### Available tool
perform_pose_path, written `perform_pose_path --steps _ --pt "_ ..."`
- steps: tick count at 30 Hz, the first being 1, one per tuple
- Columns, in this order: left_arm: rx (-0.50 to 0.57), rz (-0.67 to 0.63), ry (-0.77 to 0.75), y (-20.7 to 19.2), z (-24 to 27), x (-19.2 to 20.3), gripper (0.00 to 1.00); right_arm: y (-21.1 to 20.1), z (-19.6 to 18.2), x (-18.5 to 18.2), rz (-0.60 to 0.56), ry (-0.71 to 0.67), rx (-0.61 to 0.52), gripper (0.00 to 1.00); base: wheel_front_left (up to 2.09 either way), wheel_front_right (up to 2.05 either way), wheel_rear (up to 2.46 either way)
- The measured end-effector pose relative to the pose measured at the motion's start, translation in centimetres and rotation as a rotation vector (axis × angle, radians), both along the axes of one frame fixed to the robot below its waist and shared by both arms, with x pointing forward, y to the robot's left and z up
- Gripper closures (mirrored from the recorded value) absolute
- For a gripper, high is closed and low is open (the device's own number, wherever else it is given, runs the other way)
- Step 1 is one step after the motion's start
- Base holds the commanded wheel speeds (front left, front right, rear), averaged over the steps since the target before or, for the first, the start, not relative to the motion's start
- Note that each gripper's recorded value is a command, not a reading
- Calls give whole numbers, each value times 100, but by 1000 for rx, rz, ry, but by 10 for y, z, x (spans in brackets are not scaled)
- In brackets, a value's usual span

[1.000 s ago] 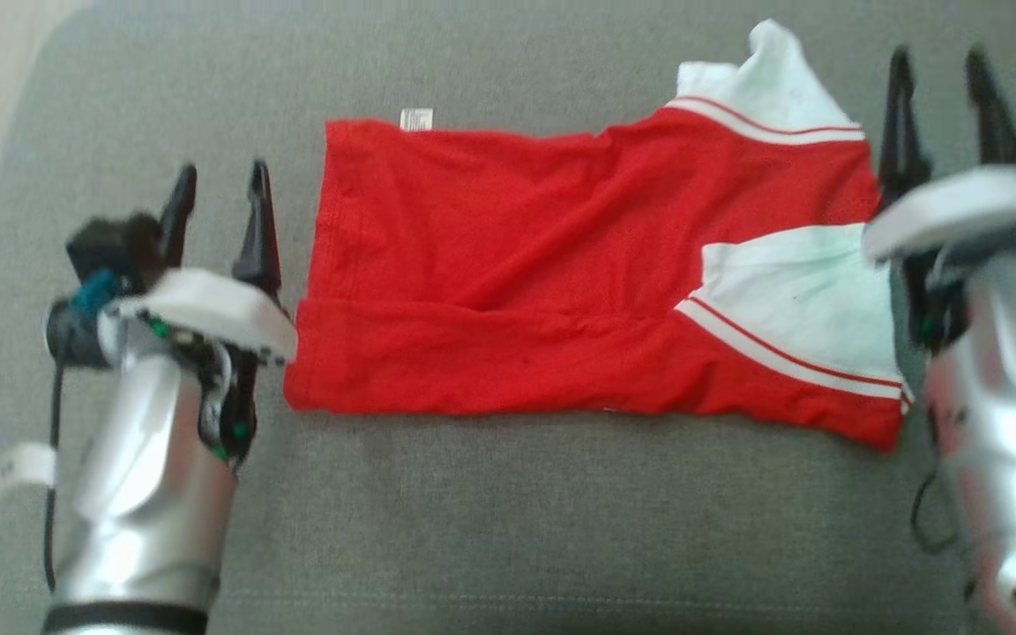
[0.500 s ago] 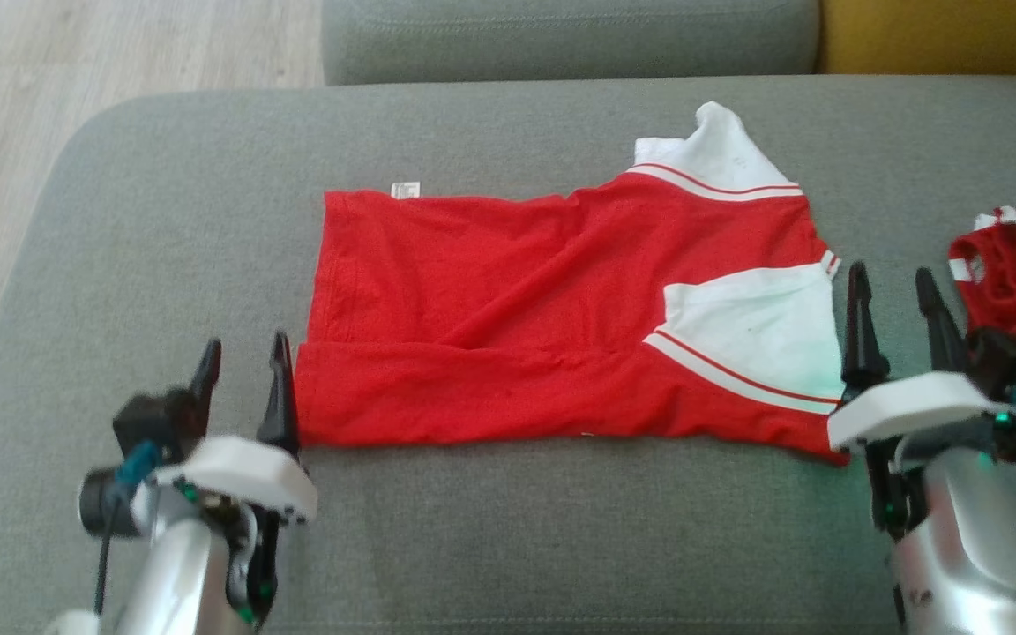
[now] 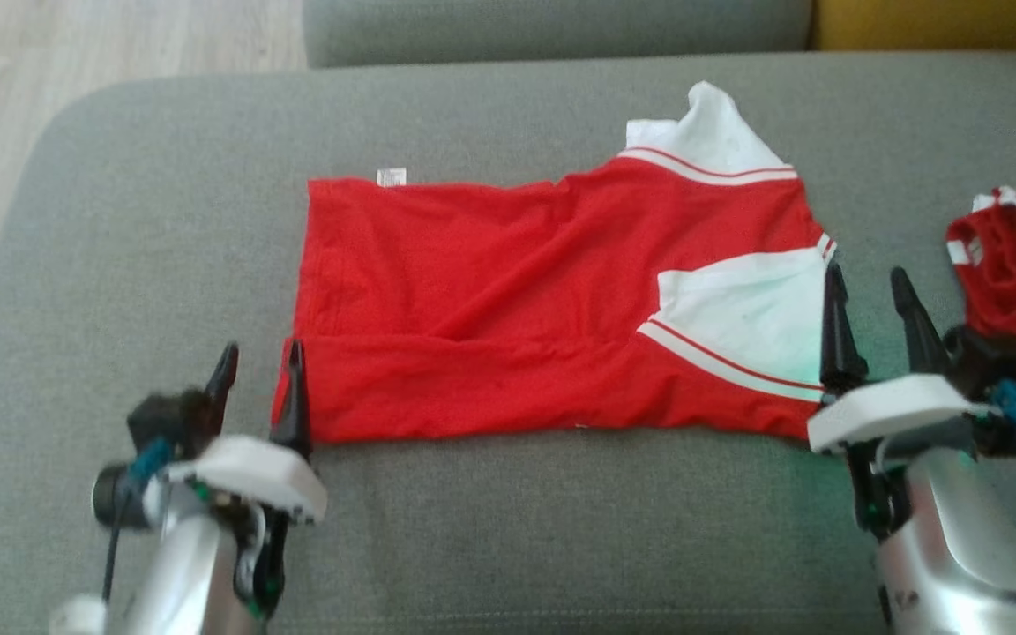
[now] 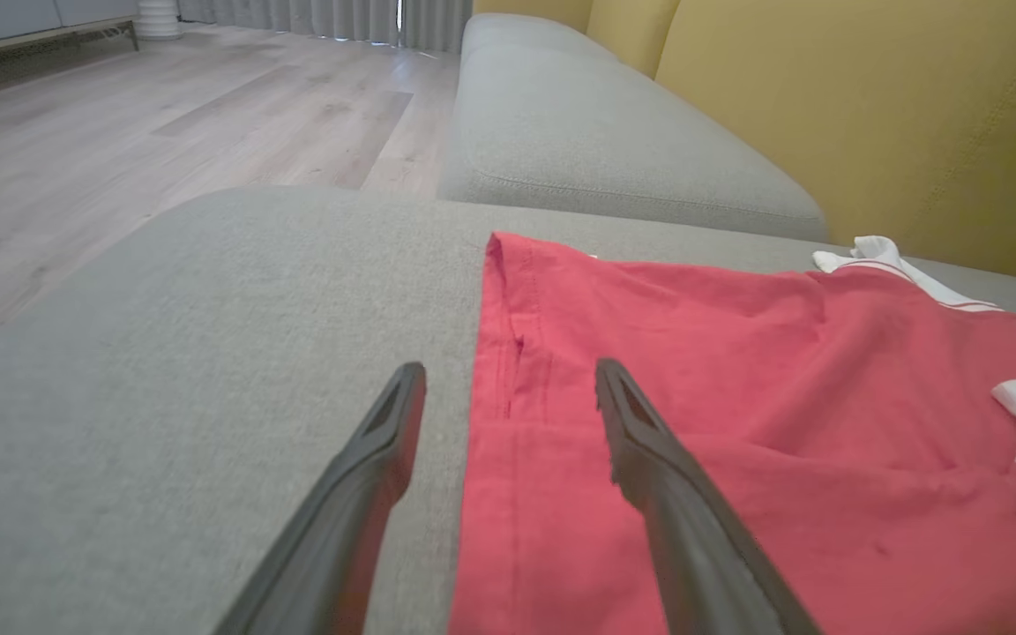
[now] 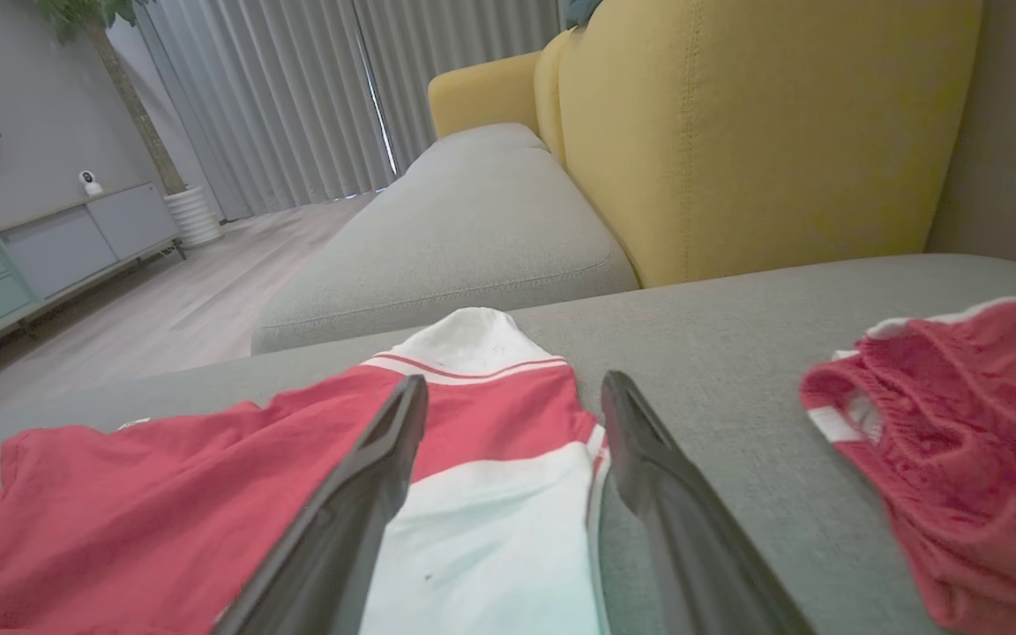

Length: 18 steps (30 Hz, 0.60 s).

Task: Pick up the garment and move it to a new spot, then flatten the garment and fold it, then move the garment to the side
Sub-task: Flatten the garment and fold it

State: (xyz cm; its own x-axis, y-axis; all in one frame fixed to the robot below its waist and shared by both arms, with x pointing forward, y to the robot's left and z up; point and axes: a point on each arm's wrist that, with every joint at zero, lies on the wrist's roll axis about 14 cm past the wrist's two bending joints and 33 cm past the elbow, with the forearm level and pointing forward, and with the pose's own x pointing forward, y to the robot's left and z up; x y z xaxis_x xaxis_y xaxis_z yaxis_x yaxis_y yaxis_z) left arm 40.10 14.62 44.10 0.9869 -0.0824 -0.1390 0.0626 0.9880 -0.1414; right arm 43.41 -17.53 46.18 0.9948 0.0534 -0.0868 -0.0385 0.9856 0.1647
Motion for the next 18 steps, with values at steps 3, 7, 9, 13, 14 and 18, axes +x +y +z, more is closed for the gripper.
perform_pose_path --steps 3,7,9,13,14,18 --pt "3 -38 -4 -5 2 23 0 5 3 12 13 -12 12 0 0 0 0" --pt "32 -92 5 -5 11 64 0 14 13 33 36 -44 31 0 0 0 0" --pt "46 -110 19 -4 13 82 0 18 15 41 49 -51 34 0 0 0 0" --pt "45 -143 66 -6 12 113 0 21 14 53 63 -55 42 0 0 0 0" --pt "41 -146 83 -7 11 119 0 21 13 55 64 -55 43 0 0 0 0" --pt "2 -160 168 -13 0 141 0 22 10 65 72 -52 45 0 0 0 0"
